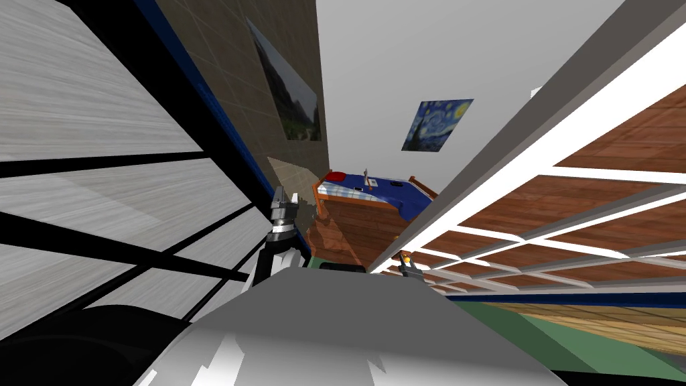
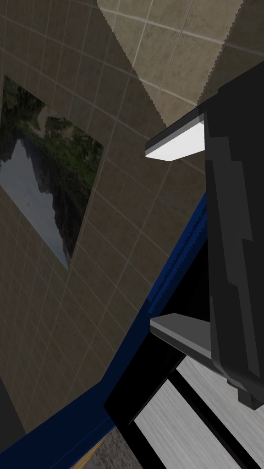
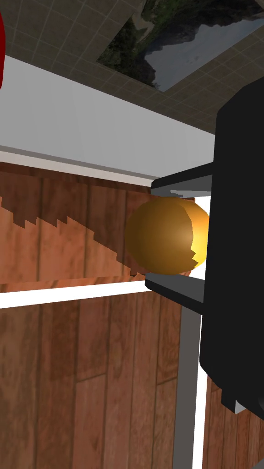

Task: Pull the door open

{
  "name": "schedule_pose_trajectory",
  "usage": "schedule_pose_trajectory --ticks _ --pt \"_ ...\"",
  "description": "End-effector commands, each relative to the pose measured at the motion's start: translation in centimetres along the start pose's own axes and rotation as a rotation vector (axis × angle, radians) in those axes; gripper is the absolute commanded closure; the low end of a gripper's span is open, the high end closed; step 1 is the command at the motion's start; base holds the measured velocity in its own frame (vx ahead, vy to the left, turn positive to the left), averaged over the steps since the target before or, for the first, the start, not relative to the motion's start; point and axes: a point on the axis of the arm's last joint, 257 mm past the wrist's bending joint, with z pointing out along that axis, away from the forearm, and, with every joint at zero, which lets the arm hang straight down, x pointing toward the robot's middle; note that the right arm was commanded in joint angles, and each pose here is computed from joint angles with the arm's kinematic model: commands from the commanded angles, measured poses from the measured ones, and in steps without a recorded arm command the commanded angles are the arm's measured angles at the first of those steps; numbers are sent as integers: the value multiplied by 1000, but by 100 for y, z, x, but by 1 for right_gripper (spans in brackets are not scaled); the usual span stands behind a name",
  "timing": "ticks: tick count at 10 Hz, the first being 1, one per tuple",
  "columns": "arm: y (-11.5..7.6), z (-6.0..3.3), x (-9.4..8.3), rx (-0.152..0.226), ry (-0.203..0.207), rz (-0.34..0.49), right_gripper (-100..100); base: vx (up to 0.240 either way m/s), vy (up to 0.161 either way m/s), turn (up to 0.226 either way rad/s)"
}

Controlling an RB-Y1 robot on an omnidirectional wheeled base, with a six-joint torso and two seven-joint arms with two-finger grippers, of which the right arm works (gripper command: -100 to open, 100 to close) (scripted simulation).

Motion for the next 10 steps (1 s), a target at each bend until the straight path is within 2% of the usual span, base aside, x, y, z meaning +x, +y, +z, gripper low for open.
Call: schedule_pose_trajectory --ticks 1,10 --pt "-2 -10 -3 2 -1 39 100 -13 -6 34" --pt "-12 -60 -17 11 -9 236 100 -21 -7 33"
